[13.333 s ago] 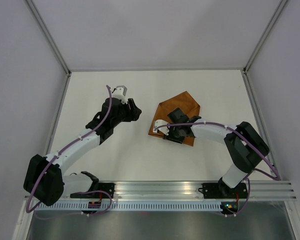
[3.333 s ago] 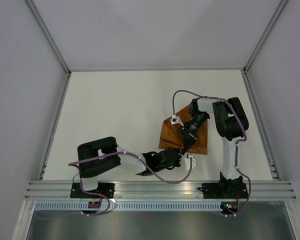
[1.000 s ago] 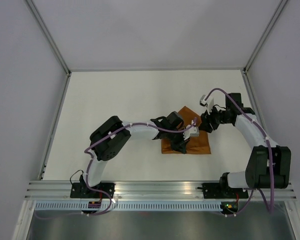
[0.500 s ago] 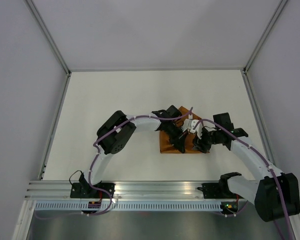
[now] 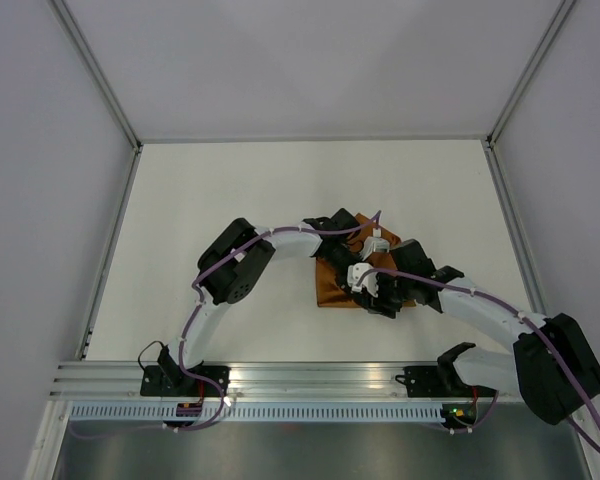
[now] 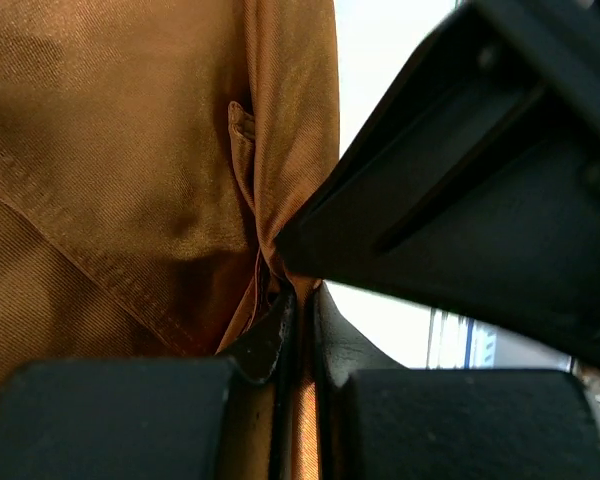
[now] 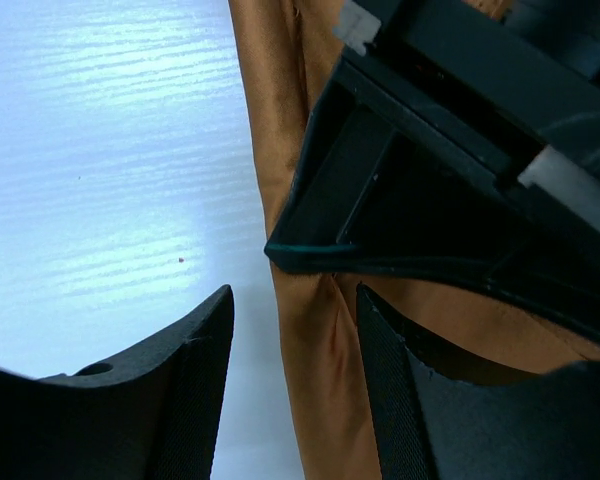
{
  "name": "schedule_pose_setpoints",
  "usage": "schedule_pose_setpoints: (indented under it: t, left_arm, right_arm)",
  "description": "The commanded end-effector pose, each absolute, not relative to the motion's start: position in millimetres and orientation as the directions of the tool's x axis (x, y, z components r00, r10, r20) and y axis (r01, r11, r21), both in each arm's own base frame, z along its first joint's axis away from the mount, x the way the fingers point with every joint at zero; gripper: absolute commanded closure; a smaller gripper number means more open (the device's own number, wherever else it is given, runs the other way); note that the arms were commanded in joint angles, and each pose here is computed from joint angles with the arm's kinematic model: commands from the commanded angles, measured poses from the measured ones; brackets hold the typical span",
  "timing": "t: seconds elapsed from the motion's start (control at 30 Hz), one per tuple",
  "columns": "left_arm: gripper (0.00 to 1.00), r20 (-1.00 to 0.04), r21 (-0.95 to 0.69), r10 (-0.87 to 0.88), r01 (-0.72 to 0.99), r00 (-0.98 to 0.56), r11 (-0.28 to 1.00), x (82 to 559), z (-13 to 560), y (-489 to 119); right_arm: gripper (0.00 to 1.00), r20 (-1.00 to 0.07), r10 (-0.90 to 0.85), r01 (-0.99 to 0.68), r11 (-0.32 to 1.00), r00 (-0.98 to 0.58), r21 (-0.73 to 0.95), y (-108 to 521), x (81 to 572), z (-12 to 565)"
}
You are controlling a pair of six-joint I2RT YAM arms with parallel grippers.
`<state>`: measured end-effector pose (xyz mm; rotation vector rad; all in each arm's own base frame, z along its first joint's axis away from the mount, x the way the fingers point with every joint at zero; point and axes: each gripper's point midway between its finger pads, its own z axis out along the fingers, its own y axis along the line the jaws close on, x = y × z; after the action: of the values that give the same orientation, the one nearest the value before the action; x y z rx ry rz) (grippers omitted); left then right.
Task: Fold the napkin, place the utensils inside, and roll it up
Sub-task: Roll the napkin at the center of the board.
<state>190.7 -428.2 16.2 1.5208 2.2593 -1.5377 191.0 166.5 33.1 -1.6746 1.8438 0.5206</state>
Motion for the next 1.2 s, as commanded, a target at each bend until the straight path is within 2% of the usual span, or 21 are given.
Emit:
schedule_pose_setpoints:
  t: [0.0, 0.07, 0.17, 0.27, 0.3, 0.37, 0.4, 0.43, 0.53, 0.67, 0.93, 1.03, 1.17]
  left_arm:
    - [0.98, -0.306, -0.699, 0.763, 0.678, -0.569, 0.226, 182.9, -36.4, -396.4]
    - [0.98, -0.302, -0.701, 0.765, 0.676, -0.569, 0.226, 182.0, -37.8, -395.5]
    - [0.94, -0.301, -0.705, 0.765, 0.673, -0.57, 0.224, 181.8, -37.9, -395.1]
    - [0.86, -0.302, -0.704, 0.763, 0.673, -0.572, 0.226, 182.4, -36.4, -395.7]
    - [0.83, -0.301, -0.701, 0.761, 0.674, -0.575, 0.231, 183.5, -35.9, -396.3]
    - [0.75, -0.303, -0.697, 0.757, 0.677, -0.578, 0.238, 185.2, -33.8, -397.2]
    - [0.73, -0.31, -0.692, 0.753, 0.681, -0.58, 0.239, 187.0, -32.3, -398.6]
    - [0.69, -0.31, -0.689, 0.751, 0.682, -0.583, 0.245, 187.9, -32.0, -398.8]
    - [0.64, -0.341, -0.674, 0.734, 0.697, -0.587, 0.244, 193.5, -22.4, -403.8]
    - [0.63, -0.377, -0.672, 0.688, 0.695, -0.62, 0.257, 202.4, -5.4, -407.0]
    - [0.63, -0.488, -0.658, 0.49, 0.673, -0.722, 0.337, 249.8, 43.5, -391.9]
    - [0.62, -0.555, -0.638, 0.416, 0.69, -0.72, 0.342, 261.2, 72.8, -381.2]
    - [0.62, -0.605, -0.584, 0.377, 0.712, -0.702, 0.389, 270.8, 82.0, -370.6]
  right_arm:
    - [0.42, -0.653, -0.757, -0.978, 0.141, -0.007, -0.153, 175.6, 204.3, 31.2]
    - [0.43, -0.644, -0.765, -0.979, 0.129, 0.002, -0.156, 179.5, 204.7, 27.0]
    - [0.49, -0.633, -0.774, -0.983, 0.118, -0.003, -0.14, 181.5, 203.0, 21.0]
    - [0.58, -0.621, -0.784, -0.984, 0.122, -0.015, -0.132, 179.0, 202.8, 16.7]
    - [0.64, -0.615, -0.788, -0.985, 0.122, -0.02, -0.124, 177.8, 201.4, 14.9]
    - [0.7, -0.605, -0.796, -0.986, 0.121, -0.03, -0.111, 176.0, 199.4, 10.8]
    - [0.77, -0.602, -0.798, -0.987, 0.122, -0.034, -0.106, 175.7, 199.0, 10.2]
    - [0.8, -0.596, -0.802, -0.988, 0.123, -0.043, -0.094, 174.9, 197.5, 7.7]
    - [0.89, -0.586, -0.809, -0.991, 0.114, -0.057, -0.062, 174.2, 193.0, 4.1]
    - [0.96, -0.577, -0.814, -0.995, 0.099, -0.069, -0.021, 173.9, 187.5, 1.2]
    - [0.98, -0.578, -0.802, -0.985, 0.077, -0.152, 0.152, 170.0, 182.2, -2.2]
    - [0.98, -0.574, -0.795, -0.972, 0.082, -0.196, 0.219, 165.2, 186.7, -3.7]
    - [0.98, -0.551, -0.794, -0.942, 0.075, -0.255, 0.328, 163.2, 189.7, -6.1]
